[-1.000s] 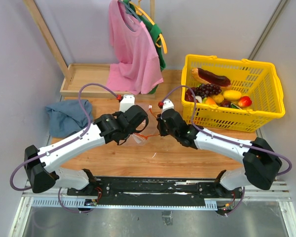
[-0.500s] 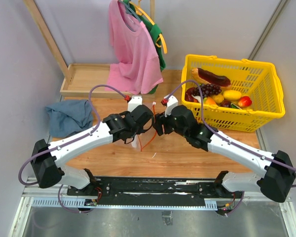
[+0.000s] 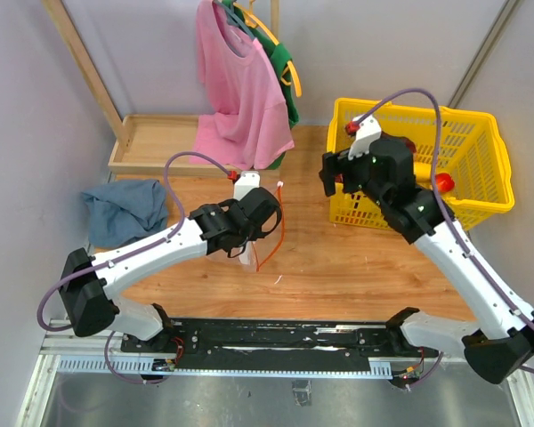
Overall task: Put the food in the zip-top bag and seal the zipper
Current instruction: Open the zipper of the food storage bag, then pick up the fake fruit from the bin.
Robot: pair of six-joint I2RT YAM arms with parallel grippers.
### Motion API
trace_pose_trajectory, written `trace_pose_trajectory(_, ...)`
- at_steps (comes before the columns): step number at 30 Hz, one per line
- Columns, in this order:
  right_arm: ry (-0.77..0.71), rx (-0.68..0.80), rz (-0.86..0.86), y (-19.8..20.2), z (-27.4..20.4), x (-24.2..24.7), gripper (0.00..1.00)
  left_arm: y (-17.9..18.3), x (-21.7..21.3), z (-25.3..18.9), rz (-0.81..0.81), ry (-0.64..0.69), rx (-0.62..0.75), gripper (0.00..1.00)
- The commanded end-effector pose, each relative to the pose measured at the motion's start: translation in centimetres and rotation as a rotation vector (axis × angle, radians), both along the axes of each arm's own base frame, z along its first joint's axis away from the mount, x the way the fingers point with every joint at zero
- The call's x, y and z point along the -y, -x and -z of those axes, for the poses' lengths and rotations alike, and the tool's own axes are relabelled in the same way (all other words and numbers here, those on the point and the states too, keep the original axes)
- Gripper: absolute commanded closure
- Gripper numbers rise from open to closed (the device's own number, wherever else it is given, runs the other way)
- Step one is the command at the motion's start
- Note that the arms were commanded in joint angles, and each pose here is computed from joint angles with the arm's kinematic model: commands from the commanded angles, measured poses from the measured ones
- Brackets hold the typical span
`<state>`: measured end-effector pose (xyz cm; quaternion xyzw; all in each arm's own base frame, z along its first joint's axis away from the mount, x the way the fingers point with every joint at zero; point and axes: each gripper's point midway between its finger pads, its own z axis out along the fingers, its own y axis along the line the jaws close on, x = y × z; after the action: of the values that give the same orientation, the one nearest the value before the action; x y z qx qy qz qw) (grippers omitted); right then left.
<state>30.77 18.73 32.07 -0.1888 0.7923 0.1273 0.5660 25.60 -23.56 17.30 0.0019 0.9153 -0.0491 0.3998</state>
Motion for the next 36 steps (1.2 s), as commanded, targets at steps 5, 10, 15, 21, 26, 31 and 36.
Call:
trace_pose_trajectory(5,0.139,-0.189,0.191,-4.3,2.8,8.0,0.06,-0.9,0.7,-0.8,-0.003,0.027,0.024,1.00)
trace_pose_trajectory(10,0.117,-0.294,0.215,-7.4,5.6,10.4,0.04,-0.9,0.9,-0.8,0.001,0.031,0.024,1.00)
trace_pose_trajectory(15,0.083,-0.415,0.147,-9.0,8.9,10.2,0.04,-0.9,1.3,-0.5,0.016,0.035,0.013,1.00)
trace_pose_trajectory(21,0.112,-0.596,0.080,-8.3,13.8,9.9,0.07,-1.1,1.2,-0.4,0.005,0.017,0.014,1.00)
trace_pose_trajectory(26,0.092,-0.685,0.003,-7.7,16.4,8.9,0.09,-1.1,1.3,-0.1,0.008,0.011,0.006,1.00)
trace_pose_trajectory(31,0.099,-0.765,-0.049,-7.3,18.3,8.4,0.09,-1.0,1.4,0.3,0.015,0.009,-0.003,1.00)
trace_pose_trajectory(36,0.112,-0.822,-0.044,-7.3,20.4,8.8,0.09,-0.9,1.5,0.5,0.019,0.012,-0.011,1.00)
